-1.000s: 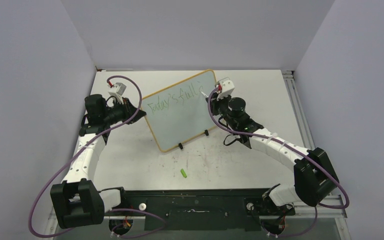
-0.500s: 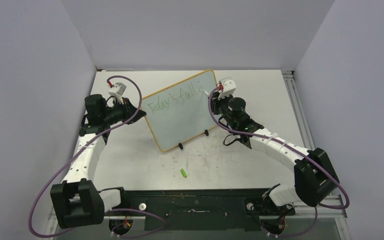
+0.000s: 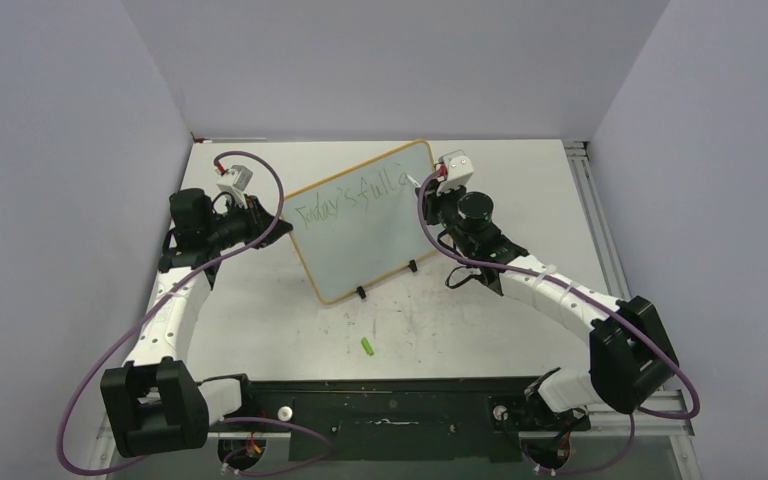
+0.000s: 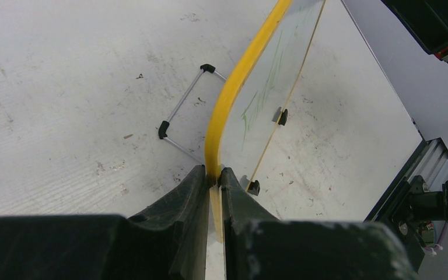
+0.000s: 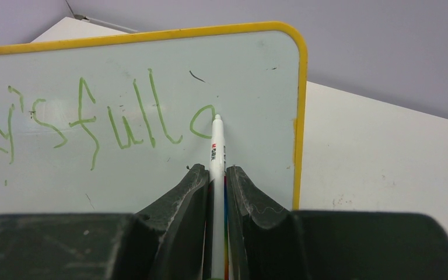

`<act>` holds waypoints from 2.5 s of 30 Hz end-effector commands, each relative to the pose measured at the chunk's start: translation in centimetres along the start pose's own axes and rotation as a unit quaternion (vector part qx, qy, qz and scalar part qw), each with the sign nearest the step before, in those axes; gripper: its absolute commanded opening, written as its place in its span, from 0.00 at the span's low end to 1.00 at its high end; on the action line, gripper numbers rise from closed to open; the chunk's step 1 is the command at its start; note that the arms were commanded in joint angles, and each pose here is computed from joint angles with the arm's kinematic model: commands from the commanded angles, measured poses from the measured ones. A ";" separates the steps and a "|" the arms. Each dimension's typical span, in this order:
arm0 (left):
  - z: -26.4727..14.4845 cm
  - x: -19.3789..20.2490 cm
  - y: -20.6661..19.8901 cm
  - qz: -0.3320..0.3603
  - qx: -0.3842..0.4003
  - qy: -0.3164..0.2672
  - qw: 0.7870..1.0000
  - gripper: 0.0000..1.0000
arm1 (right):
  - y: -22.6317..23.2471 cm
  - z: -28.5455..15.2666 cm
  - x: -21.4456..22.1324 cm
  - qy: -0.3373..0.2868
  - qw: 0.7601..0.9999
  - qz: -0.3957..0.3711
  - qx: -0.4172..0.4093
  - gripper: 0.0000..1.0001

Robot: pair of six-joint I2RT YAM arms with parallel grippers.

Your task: Write a sentence on the whiteboard

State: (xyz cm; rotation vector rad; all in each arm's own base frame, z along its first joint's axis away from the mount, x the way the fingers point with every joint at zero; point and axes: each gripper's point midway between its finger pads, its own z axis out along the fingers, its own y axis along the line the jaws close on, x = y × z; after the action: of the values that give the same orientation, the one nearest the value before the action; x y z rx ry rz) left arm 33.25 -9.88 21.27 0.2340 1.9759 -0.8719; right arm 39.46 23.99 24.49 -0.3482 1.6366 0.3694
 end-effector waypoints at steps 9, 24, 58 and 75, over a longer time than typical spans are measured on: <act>-0.1 -1.4 -0.1 0.024 -0.007 -0.017 1.000 0.00 | -1.5 -0.2 -6.4 -0.089 0.995 0.016 0.027 0.05; -0.1 -1.4 -0.2 0.026 -0.005 -0.016 1.000 0.00 | -1.0 1.6 -6.7 -0.085 0.996 0.009 0.011 0.05; -0.2 -1.5 -0.3 0.026 -0.004 -0.018 0.999 0.00 | -0.2 0.5 -1.0 -0.017 1.000 -0.007 0.009 0.05; -0.2 -1.6 -0.4 0.028 -0.003 -0.020 0.999 0.00 | -0.2 -1.4 4.2 0.041 0.999 0.003 0.024 0.05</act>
State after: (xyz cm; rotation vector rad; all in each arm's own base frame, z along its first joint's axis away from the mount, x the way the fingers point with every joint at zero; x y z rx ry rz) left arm 33.25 -9.88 21.27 0.2340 1.9759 -0.8719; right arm 38.93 22.99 20.82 -0.3330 1.7062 0.3108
